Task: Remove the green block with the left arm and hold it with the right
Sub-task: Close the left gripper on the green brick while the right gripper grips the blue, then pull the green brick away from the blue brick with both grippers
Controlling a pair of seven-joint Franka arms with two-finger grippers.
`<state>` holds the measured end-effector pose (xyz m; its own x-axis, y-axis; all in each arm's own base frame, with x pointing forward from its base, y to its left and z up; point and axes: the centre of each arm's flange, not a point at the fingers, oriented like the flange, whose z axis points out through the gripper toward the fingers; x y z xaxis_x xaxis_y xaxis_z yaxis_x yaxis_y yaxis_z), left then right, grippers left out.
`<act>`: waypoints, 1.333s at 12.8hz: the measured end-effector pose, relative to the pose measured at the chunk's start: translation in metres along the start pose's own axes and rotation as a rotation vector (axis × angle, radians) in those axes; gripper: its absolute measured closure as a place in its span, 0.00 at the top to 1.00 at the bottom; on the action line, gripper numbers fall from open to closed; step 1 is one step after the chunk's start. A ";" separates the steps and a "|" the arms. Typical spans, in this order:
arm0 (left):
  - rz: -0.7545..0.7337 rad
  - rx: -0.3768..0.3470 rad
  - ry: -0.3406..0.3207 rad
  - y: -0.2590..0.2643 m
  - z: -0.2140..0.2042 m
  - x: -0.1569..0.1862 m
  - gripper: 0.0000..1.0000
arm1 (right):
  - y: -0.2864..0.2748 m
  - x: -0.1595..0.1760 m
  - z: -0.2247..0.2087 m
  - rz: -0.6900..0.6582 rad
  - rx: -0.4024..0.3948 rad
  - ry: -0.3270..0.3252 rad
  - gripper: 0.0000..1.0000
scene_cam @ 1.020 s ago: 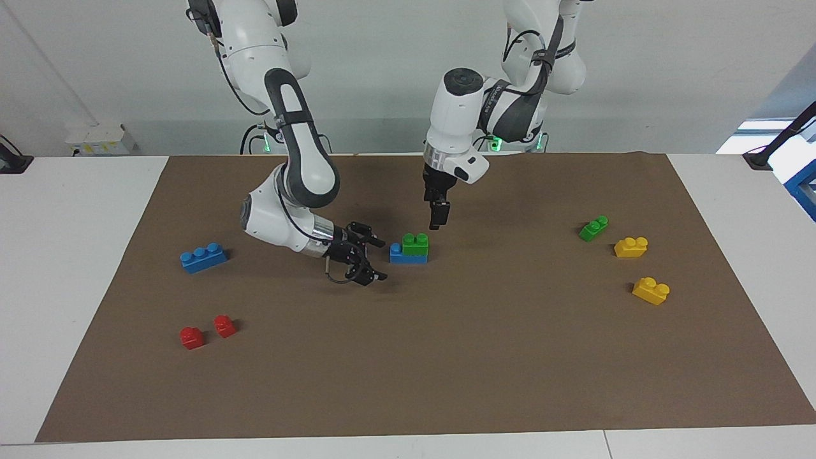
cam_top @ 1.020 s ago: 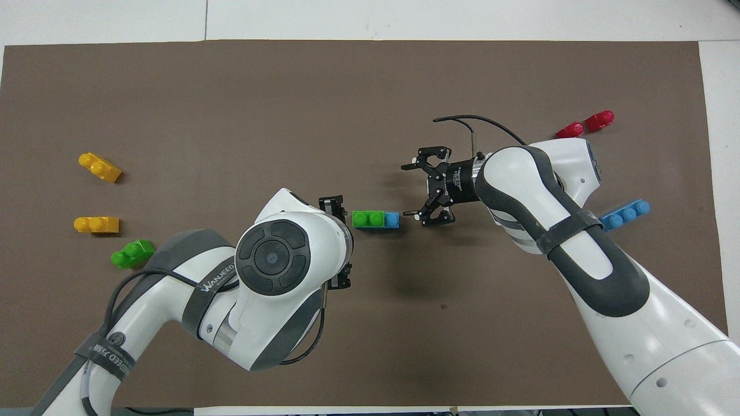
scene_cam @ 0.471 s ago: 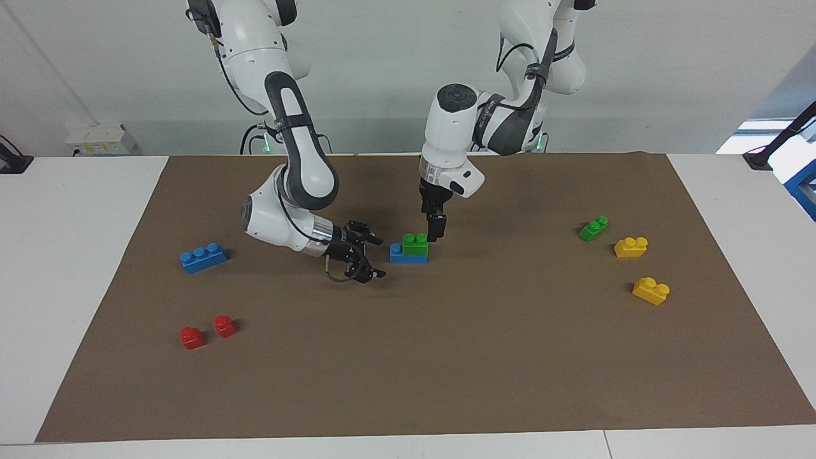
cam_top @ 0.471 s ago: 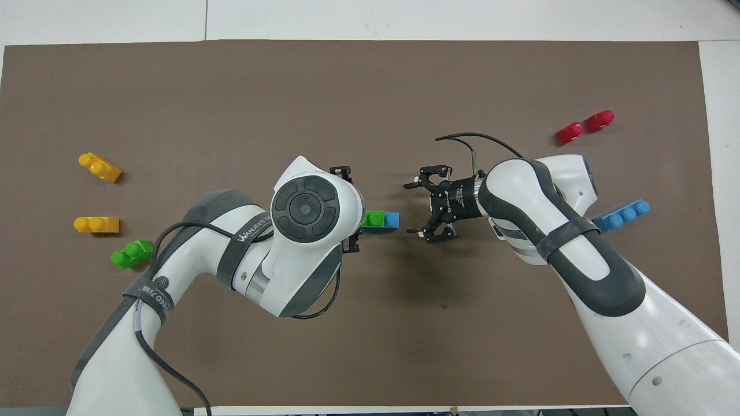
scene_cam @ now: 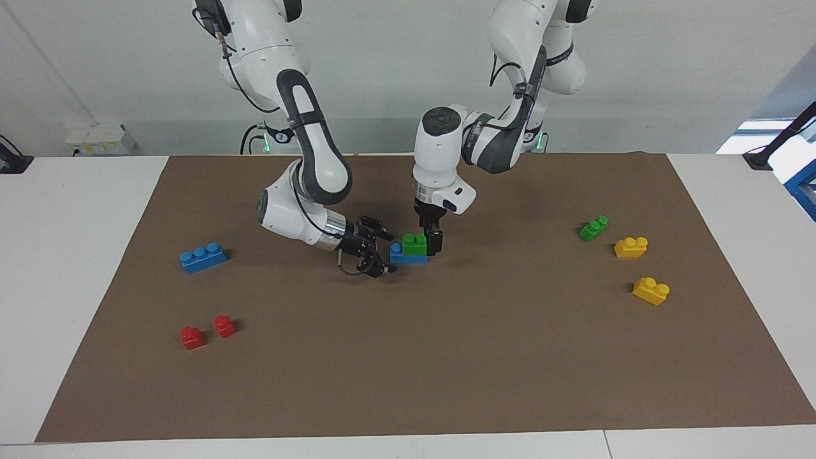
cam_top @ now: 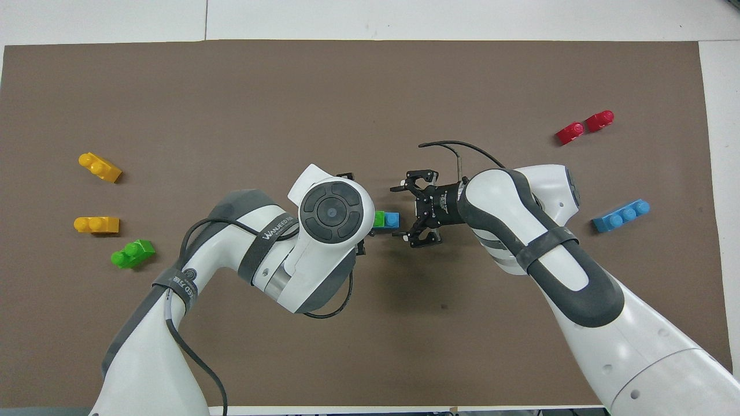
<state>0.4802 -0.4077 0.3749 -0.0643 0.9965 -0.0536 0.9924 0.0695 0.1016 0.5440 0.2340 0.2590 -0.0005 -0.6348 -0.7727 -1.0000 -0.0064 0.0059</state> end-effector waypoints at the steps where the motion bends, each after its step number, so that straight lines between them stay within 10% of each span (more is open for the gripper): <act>1: -0.005 -0.002 -0.002 0.000 -0.001 -0.001 1.00 | 0.002 -0.003 0.005 0.007 0.012 -0.001 1.00; 17: -0.027 0.010 0.014 -0.031 0.023 -0.024 1.00 | 0.012 0.002 0.015 0.044 0.059 0.027 1.00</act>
<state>0.4536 -0.4345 0.3501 -0.0926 0.9948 -0.0422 0.9913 0.0961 0.0902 0.5321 0.2446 0.2479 -0.0448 -0.6544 -0.7548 -0.9977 0.0671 0.0010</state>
